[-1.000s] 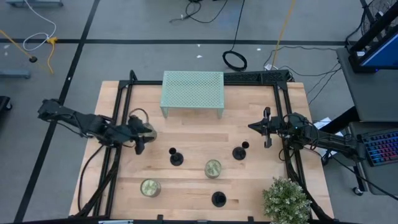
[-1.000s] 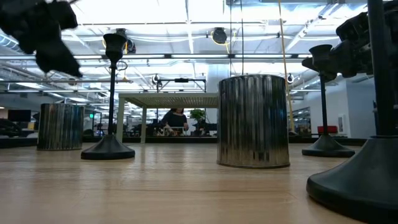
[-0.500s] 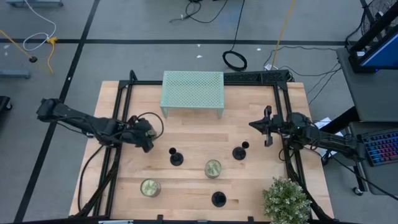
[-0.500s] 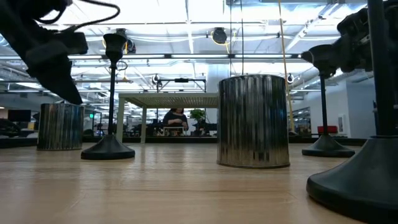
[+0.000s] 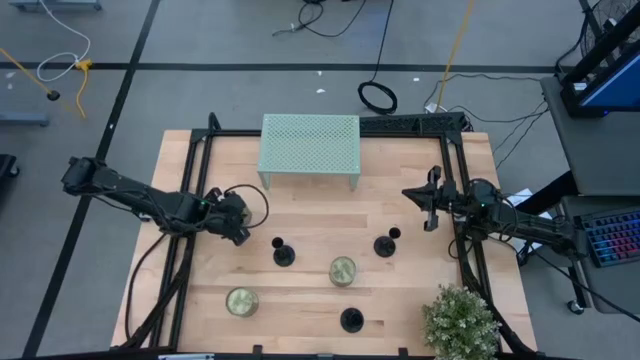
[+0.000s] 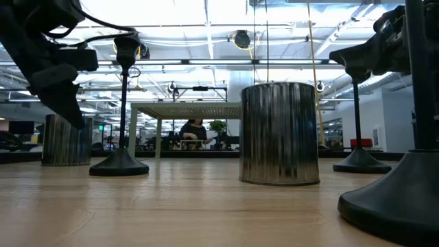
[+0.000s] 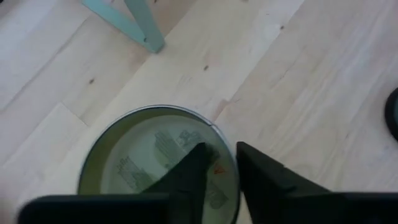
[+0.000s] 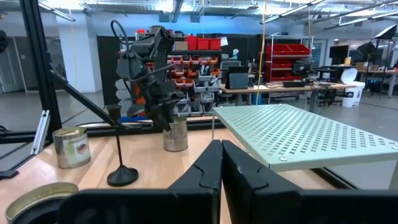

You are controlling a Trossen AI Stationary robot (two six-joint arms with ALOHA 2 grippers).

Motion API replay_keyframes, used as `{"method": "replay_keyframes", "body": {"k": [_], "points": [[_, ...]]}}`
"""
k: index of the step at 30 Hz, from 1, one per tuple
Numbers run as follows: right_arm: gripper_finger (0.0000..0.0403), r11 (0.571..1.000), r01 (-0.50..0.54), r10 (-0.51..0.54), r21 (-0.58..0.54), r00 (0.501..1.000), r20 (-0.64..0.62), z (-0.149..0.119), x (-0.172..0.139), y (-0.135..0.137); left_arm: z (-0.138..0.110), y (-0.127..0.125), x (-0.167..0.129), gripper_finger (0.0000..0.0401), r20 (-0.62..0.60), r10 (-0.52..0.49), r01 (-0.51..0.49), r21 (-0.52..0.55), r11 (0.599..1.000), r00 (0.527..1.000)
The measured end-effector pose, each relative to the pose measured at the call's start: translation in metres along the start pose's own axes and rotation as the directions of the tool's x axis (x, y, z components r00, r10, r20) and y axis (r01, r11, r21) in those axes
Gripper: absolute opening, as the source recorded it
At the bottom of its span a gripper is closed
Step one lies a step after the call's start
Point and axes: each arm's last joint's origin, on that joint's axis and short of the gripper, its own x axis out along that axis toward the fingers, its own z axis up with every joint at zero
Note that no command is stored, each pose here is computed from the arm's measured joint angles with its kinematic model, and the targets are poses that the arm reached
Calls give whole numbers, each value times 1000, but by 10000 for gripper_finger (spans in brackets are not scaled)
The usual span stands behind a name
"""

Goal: Pick & Place candle stick holders
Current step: Put the top scented candle on the shelf

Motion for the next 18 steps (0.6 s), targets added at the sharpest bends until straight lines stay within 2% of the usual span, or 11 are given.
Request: {"method": "replay_keyframes", "body": {"k": [3,4,7,10,14,18], "points": [[0,1000,2,-2,-1,1000,0,0,0,0,0,0,-1,19,3,-8,8,-27,1000,1000],[0,1000,2,-2,-2,1000,0,0,0,0,2,0,-3,12,-1,-22,22,-44,999,1000],[0,1000,3,-3,-2,1000,0,0,0,0,8,-4,-10,12,-25,-80,78,-69,995,997],[0,1000,3,-3,-2,1000,1,0,0,0,24,-15,-27,6,-6,-187,186,-70,980,982],[0,1000,3,-3,-2,1000,0,0,0,0,48,-31,-56,5,49,-267,264,66,962,962],[0,1000,3,-3,1,1000,1,0,0,0,79,-44,-84,4,153,-271,232,229,945,950]]}}
